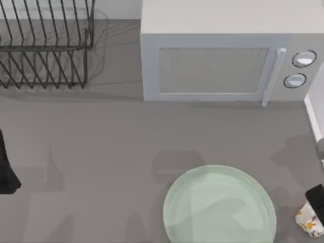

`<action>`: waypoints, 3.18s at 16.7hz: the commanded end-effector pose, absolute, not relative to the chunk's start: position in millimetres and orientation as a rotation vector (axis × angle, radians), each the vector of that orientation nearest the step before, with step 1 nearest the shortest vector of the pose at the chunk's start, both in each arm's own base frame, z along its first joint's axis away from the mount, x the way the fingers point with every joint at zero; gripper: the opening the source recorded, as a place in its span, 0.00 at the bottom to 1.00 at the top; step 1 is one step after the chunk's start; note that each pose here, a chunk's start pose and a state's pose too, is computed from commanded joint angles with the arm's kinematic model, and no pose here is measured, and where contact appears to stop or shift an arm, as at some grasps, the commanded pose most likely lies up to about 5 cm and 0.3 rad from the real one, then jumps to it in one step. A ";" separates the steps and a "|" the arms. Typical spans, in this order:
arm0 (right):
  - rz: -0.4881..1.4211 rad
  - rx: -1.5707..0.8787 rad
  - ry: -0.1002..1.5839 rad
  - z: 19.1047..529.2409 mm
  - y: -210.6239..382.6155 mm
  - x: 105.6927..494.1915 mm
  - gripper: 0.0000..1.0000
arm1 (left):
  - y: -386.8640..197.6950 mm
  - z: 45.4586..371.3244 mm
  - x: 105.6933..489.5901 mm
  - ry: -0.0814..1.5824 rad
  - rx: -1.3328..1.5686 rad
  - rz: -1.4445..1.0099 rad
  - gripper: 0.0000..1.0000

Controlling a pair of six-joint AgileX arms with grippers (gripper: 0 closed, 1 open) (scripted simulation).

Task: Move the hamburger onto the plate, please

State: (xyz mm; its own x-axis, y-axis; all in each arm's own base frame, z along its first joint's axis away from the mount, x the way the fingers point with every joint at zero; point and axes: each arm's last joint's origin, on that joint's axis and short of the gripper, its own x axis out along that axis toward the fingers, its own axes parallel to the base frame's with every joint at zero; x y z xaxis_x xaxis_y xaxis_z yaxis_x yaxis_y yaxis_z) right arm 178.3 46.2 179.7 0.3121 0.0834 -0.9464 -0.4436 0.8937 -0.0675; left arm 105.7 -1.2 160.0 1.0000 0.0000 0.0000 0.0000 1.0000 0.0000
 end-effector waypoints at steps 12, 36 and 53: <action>0.478 -0.484 1.517 172.4 72.5 212.3 1.00 | -1.2 160.0 105.7 0.000 0.000 0.000 1.00; 0.483 -0.489 1.518 92.5 73.4 212.4 0.40 | -1.2 160.0 105.7 0.000 0.000 0.000 1.00; 0.492 -0.478 1.477 124.3 75.4 218.0 0.00 | -1.2 160.0 105.7 0.000 0.000 0.000 1.00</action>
